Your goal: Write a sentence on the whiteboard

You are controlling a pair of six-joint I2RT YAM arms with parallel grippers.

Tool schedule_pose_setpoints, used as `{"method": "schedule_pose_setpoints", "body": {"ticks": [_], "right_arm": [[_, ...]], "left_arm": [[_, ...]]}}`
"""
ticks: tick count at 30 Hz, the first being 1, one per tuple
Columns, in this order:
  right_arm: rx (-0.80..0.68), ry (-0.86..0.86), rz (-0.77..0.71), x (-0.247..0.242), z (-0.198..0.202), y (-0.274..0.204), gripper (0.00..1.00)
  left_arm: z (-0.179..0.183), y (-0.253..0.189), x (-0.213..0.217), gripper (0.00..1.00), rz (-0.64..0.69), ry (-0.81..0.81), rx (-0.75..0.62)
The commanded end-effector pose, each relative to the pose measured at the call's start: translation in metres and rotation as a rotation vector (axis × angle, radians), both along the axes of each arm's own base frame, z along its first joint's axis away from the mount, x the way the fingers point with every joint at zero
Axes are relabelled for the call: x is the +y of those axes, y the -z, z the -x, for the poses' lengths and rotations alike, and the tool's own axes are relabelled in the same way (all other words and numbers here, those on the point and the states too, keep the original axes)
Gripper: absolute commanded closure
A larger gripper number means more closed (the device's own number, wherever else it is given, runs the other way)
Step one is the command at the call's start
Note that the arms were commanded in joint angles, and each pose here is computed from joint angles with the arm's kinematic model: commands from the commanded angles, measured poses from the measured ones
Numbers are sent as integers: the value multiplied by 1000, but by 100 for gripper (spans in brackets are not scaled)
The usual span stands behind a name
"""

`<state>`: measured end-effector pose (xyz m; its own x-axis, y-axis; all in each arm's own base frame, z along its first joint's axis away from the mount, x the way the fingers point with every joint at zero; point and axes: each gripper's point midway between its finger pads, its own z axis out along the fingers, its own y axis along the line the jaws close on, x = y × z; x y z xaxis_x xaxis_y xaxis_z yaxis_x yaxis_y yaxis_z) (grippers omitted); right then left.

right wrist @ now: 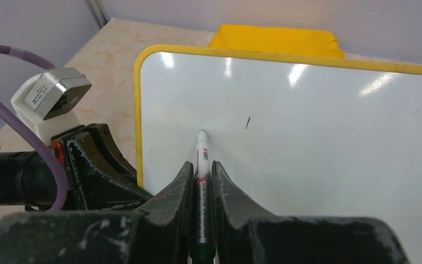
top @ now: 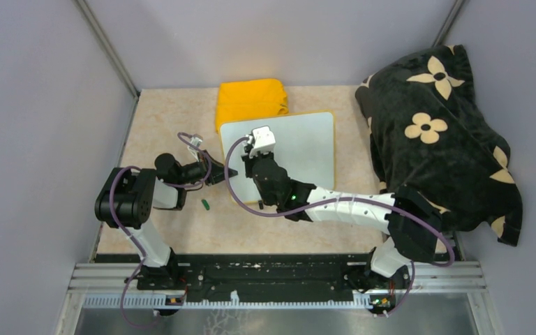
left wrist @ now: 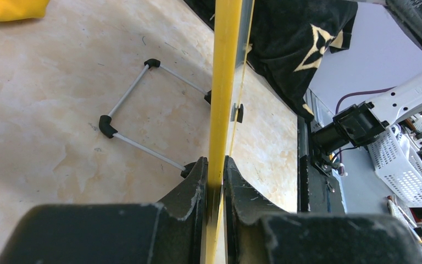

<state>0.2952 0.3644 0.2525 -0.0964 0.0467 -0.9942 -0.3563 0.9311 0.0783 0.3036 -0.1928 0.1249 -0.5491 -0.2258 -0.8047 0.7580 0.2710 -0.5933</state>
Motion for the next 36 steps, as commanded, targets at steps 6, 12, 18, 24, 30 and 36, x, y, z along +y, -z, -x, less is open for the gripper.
{"method": "schedule_pose_setpoints", "body": {"ticks": [6,12,18,24,30,36], "right_arm": [[-11,-24,-56,18,0,-20,100],[17,-70,-31,27,3,-10,100],[41,-83,-2,28,5,1,100],[63,-67,20,19,7,10,100],[69,-7,30,3,6,16,100],[72,47,21,-10,3,17,100]], "left_arm": [[-9,0,4,100,-10,-43,-19],[-9,1,4,100,-10,-44,-17],[-9,1,4,100,-10,-44,-16],[-9,1,4,100,-11,-43,-17],[-9,2,4,100,-12,-44,-13],[-9,2,4,100,-13,-43,-13]]}}
